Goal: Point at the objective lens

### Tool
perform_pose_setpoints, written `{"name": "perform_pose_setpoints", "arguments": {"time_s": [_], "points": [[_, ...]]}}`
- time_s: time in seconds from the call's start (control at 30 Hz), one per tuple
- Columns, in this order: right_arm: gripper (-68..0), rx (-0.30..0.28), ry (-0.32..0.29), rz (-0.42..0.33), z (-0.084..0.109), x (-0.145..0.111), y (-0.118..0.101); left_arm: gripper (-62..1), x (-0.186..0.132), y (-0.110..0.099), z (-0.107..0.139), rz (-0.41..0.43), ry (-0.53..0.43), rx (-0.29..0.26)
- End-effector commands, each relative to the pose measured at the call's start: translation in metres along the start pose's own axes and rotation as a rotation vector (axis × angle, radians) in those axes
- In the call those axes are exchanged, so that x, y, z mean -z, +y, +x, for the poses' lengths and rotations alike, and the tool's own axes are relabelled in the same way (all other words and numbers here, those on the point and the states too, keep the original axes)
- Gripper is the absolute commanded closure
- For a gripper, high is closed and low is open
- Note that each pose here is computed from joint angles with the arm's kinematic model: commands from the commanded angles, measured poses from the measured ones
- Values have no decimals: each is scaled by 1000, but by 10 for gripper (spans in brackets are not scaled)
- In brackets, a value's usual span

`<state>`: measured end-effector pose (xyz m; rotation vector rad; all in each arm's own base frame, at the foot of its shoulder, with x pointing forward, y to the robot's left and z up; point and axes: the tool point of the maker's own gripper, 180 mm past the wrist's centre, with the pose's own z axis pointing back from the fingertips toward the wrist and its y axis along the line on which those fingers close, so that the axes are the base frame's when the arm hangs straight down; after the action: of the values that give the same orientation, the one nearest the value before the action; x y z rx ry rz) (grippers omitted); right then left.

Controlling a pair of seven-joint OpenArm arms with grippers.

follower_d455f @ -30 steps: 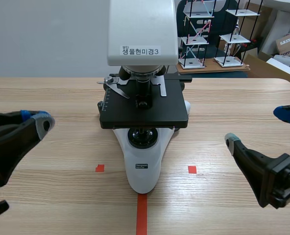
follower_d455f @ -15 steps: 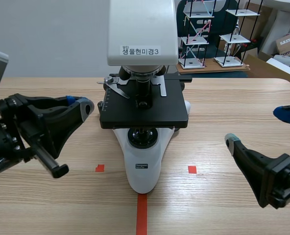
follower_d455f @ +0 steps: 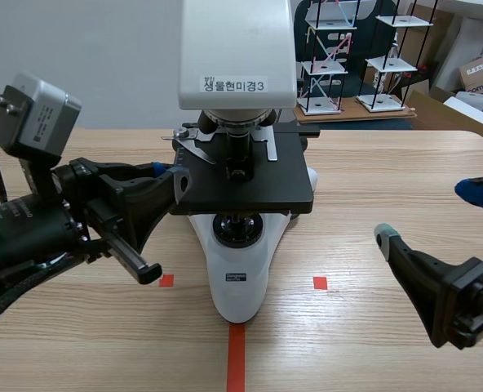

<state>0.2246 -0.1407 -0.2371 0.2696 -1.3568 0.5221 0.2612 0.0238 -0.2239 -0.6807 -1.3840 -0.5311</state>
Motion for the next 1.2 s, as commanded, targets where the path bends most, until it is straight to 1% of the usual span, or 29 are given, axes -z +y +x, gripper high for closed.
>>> {"name": "perform_pose_setpoints", "arguments": {"time_s": [0.0, 0.07, 0.13, 0.37, 0.5, 0.63, 0.83, 0.9, 1.17], "points": [[-634, -7, -31, -4, 9, 1, -2, -23, 4, -3, 9, -7, -28, 16], [-634, -7, -31, -4, 9, 1, -2, -23, 6, -4, 9, -10, -28, 31], [-634, -7, -31, -4, 9, 1, -2, -23, 8, -3, 11, -5, -34, 33], [-634, -7, -31, -4, 9, 1, -2, -23, 12, -4, 16, 3, -55, 25], [-634, -7, -31, -4, 9, 1, -2, -23, 15, -10, 15, -14, -54, 18], [-634, -7, -31, -4, 9, 1, -2, -23, 18, -15, 14, -33, -46, 24], [-634, -7, -31, -4, 9, 1, -2, -23, 23, -15, 17, -21, -55, 37], [-634, -7, -31, -4, 9, 1, -2, -23, 24, -15, 18, -18, -57, 50], [-634, -7, -31, -4, 9, 1, -2, -23, 26, -15, 20, -14, -66, 42]]}}
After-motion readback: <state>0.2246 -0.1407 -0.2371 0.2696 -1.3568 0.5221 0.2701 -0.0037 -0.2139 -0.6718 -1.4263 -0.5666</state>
